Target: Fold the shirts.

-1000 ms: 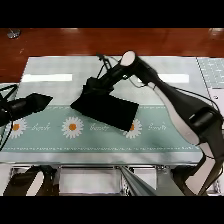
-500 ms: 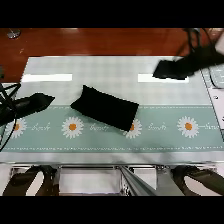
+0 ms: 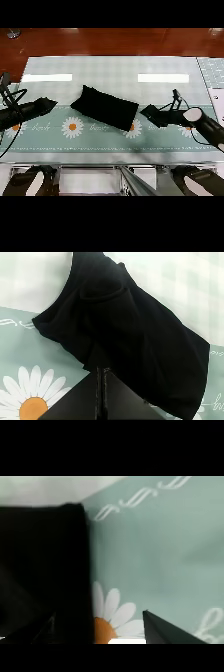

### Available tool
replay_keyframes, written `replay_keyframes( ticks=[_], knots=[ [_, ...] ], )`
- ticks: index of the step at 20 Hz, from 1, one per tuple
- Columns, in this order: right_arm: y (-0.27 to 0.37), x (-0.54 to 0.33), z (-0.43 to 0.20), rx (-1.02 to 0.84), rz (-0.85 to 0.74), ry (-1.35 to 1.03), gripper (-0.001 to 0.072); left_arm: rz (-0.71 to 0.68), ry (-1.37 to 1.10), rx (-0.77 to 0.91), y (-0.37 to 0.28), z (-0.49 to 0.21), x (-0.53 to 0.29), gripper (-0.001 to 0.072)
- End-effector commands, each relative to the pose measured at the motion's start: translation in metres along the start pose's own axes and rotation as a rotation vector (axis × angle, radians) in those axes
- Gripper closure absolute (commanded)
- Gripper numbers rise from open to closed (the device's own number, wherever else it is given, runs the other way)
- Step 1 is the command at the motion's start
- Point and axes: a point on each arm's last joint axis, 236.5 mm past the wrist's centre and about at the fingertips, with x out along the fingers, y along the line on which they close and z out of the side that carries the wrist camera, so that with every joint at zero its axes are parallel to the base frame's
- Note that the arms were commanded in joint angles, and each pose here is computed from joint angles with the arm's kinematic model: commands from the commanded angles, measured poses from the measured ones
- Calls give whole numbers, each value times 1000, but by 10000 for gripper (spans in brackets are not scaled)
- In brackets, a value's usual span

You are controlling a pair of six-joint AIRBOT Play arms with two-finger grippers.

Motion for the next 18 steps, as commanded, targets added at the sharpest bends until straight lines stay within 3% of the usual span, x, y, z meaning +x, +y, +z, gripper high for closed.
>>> replay_keyframes(
  ticks=[1, 8, 9, 10, 13, 18],
  knots=[
    [23, 34, -28, -6, 110, 208, 82, -12, -7, -16, -2, 1, 1, 689],
    [51, 82, -34, -82, 95, 356, 108, -15, -8, -18, -3, 1, 1, 690],
    [57, 87, -37, -101, 86, 373, 335, -15, -8, -18, -3, 1, 1, 690],
    [66, 89, -36, -131, 97, 380, 674, -15, -7, -18, -3, 1, 1, 690],
    [119, 70, -13, -318, 160, 343, 678, -18, -7, -19, -3, 1, 1, 690],
    [221, -17, 80, -637, 86, 76, 678, -18, -7, -19, -3, 1, 1, 689]
  ],
)
